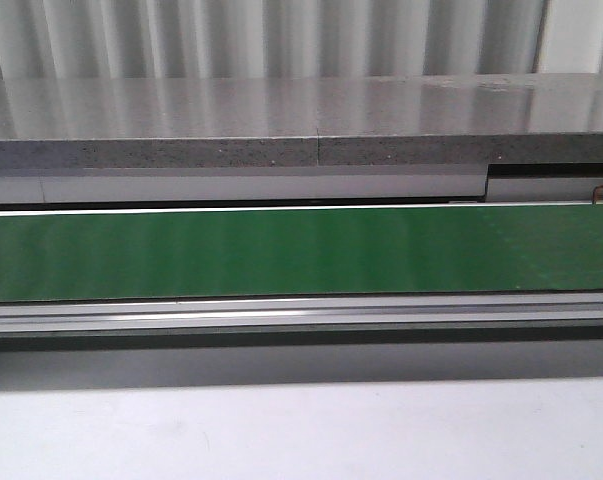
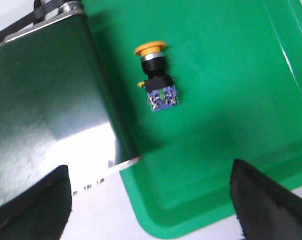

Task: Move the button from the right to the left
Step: 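Lower the right gripper and close it around the yellow push button, then lift the button with the right gripper and set it on the belt end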

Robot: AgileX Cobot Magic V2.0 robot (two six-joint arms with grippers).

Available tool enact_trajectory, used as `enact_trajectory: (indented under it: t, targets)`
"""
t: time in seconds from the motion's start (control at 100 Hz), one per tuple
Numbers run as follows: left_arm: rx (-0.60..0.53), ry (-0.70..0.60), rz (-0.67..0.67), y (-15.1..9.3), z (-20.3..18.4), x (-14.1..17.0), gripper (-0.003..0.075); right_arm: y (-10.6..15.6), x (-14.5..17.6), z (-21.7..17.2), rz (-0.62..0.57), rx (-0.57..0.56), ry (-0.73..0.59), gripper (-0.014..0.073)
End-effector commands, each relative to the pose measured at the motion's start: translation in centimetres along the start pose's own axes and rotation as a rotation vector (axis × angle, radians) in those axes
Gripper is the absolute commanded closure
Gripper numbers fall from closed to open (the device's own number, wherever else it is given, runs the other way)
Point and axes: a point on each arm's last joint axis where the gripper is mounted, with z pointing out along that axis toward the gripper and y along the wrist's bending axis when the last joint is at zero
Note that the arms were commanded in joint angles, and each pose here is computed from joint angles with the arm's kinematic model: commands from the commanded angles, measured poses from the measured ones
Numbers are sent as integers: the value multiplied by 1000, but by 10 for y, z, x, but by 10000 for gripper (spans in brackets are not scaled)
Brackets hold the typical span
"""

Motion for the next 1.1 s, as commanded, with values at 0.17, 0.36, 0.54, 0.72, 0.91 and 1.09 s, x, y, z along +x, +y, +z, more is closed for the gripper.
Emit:
enact_trajectory:
  t: [0.17,0.36,0.54,0.72,0.91,1.09]
  targets:
    - [2,-90,-9,0,-3,-1,740,-27,-35,51,52,6,-34,-40]
    - [2,-90,-9,0,-3,-1,740,-28,-41,96,28,-12,-16,-40]
    - [2,-90,-9,0,-3,-1,740,-27,-42,119,27,-37,-8,-40]
    - [2,-90,-9,0,-3,-1,740,-29,-43,133,32,-34,-18,-40]
    - [2,-90,-9,0,-3,-1,740,-30,-43,146,37,-29,-25,-40]
    - [2,-90,-9,0,-3,-1,740,-31,-40,163,33,-33,5,-40]
